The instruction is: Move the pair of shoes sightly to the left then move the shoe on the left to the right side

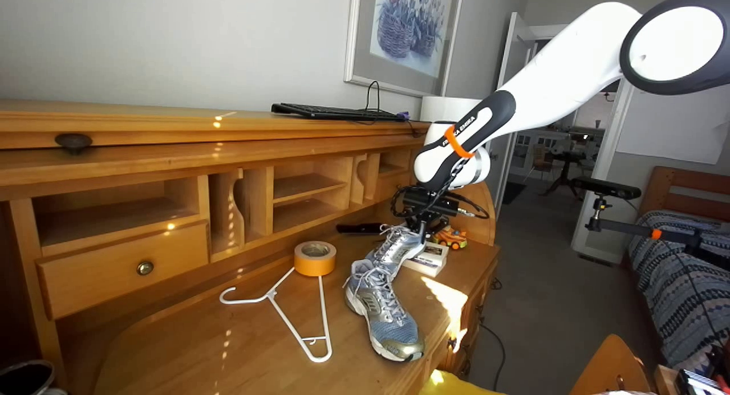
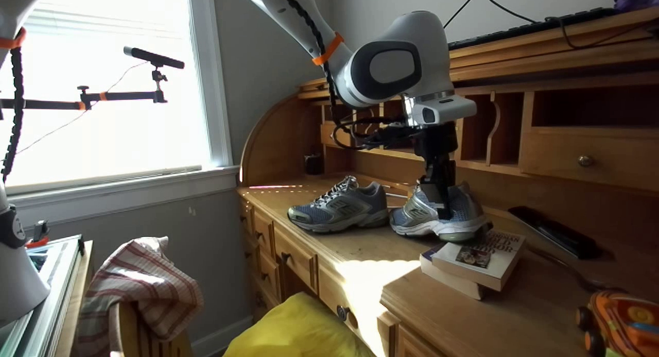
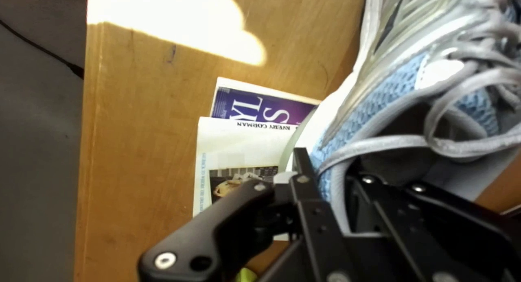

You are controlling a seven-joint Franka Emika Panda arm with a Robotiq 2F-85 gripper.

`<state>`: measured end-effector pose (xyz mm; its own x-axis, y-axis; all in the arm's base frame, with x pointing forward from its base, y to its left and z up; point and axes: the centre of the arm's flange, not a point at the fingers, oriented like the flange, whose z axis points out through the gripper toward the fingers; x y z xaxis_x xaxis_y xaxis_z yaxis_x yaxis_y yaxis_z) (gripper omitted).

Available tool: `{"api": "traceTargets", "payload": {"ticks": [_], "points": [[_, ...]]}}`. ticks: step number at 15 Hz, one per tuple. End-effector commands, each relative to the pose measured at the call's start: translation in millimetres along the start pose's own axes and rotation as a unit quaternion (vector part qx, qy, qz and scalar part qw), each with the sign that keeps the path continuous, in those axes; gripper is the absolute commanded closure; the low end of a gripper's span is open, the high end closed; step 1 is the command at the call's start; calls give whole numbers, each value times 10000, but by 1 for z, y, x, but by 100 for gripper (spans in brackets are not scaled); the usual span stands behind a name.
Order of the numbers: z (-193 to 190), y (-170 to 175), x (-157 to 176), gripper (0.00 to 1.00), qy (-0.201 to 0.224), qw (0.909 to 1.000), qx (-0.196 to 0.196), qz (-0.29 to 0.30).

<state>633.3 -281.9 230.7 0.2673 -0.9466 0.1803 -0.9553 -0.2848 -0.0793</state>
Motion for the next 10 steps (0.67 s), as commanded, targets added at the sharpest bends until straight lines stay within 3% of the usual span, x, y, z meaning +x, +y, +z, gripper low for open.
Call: {"api": "traceTargets", "payload": {"ticks": [1,10], "points": [[-10,6,8,97,-37,9994,288,-210],[-49,20,25,97,17,9950,685,-730]]}}
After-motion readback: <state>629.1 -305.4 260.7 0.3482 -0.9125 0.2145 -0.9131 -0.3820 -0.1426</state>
